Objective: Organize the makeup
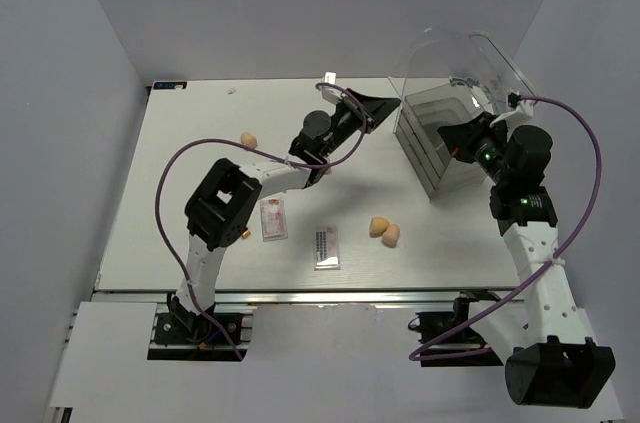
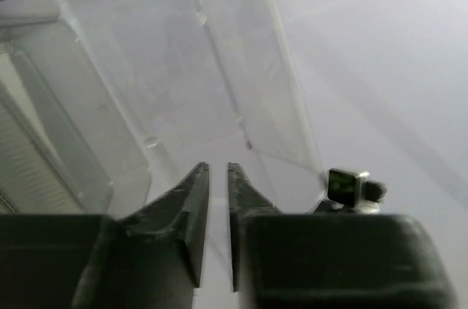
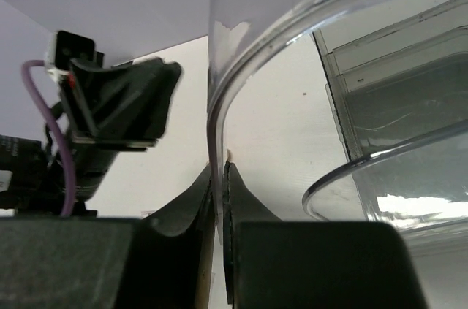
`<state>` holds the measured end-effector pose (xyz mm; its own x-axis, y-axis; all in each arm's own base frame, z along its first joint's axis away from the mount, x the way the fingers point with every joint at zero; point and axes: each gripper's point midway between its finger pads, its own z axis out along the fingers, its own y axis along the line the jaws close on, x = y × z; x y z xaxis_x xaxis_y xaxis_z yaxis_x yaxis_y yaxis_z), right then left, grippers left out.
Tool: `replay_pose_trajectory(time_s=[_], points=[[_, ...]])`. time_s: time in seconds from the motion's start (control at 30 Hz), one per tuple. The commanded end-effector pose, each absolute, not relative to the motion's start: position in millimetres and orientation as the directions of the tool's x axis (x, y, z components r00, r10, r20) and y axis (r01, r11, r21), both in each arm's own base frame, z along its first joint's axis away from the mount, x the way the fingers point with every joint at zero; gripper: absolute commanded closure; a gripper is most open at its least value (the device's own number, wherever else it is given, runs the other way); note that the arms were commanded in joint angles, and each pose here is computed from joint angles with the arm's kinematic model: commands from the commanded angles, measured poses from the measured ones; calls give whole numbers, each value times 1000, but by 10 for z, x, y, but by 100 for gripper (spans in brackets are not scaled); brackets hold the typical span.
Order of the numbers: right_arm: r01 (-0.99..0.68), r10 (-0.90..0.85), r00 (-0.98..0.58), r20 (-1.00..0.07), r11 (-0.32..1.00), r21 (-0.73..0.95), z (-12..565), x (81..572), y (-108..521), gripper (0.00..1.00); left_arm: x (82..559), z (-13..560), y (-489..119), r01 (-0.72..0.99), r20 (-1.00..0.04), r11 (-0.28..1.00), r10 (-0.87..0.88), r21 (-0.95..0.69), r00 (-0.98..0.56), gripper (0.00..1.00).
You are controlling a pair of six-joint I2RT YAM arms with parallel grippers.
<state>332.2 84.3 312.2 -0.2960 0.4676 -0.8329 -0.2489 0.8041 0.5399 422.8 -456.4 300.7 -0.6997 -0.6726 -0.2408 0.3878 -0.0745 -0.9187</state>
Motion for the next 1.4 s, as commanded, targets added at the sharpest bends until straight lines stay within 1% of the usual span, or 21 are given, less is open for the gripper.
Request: replay_pose_trajectory(time_s=[0.0, 0.1, 0.13, 0.2, 0.23, 0.4, 0.47, 0.53, 0.57, 0.6, 0.67, 0.7, 0.77, 0.8, 0.97, 1.1, 1.2, 1.23, 1.3, 1.33, 1.37], points=[[-305, 454, -169, -875, 820, 485, 3433, 3288, 799, 95, 4132, 3661, -4237, 491, -255, -117, -738, -863, -624, 70], [-316, 445, -151, -882, 824, 470, 3483, 3260, 798, 97, 4143, 3551, -4119, 471, -255, -84, -751, -878, -609, 61], [-317, 445, -153, -882, 824, 471, 3483, 3262, 800, 98, 4116, 3634, -4045, 485, -262, -77, -761, -871, -593, 57], [-321, 443, -146, -885, 825, 465, 3516, 3256, 799, 99, 4153, 3493, -3928, 462, -275, -21, -778, -887, -564, 54], [-324, 441, -143, -886, 825, 463, 3531, 3250, 801, 99, 4118, 3575, -3858, 470, -277, -18, -787, -883, -551, 50], [-341, 455, -128, -881, 814, 470, 3652, 3214, 819, 100, 4121, 3401, -3556, 439, -315, 74, -801, -895, -509, 44], [-353, 471, -120, -874, 803, 481, 3740, 3195, 836, 100, 4088, 3335, -3421, 419, -336, 116, -798, -901, -501, 39], [-357, 487, -113, -866, 794, 493, 3810, 3182, 841, 100, 4162, 3069, -3265, 345, -375, 215, -777, -913, -506, 35], [-362, 492, -102, -864, 791, 493, 3861, 3178, 840, 100, 4145, 3089, -3195, 336, -387, 237, -771, -912, -505, 30], [-371, 496, -90, -864, 788, 491, 3934, 3166, 844, 100, 4206, 2902, -3073, 276, -406, 303, -756, -912, -513, 27], [-378, 508, -84, -857, 779, 499, 4007, 3158, 852, 100, 4235, 2802, -2928, 234, -430, 361, -742, -903, -514, 22], [-385, 513, -79, -855, 775, 500, 4058, 3145, 859, 100, 4258, 2720, -2781, 199, -454, 414, -730, -888, -510, 22], [-391, 527, -84, -846, 764, 514, 4086, 3138, 872, 100, 4287, 2683, -2637, 165, -472, 455, -725, -875, -502, 20], [-394, 531, -85, -843, 759, 518, 4098, 3132, 879, 100, 4306, 2561, -2478, 96, -474, 500, -720, -861, -507, 18], [-407, 550, -90, -830, 740, 535, 4146, 3110, 904, 100, 4409, 2347, -1911, -72, -505, 605, -719, -793, -478, 18], [-428, 555, -72, -828, 733, 529, 4251, 3072, 919, 100, 4418, 2017, -1232, -269, -557, 712, -684, -648, -470, 18], [-434, 559, -62, -827, 731, 527, 4298, 3064, 918, 100, 4420, 1671, -897, -383, -565, 774, -631, -504, -531, 18], [-435, 559, -61, -827, 731, 526, 4301, 3068, 918, 100, 4518, 1606, -833, -405, -566, 783, -621, -471, -542, 18], [-437, 562, -59, -825, 728, 528, 4313, 3062, 919, 100, 4490, 1419, -742, -448, -548, 809, -587, -380, -596, 17], [-439, 565, -60, -823, 725, 531, 4315, 3057, 923, 100, 4590, 1489, -729, -449, -559, 813, -581, -370, -592, 17], [-440, 566, -56, -823, 726, 529, 4321, 3063, 921, 100, 4625, 1296, -704, -471, -540, 820, -570, -324, -620, 17]])
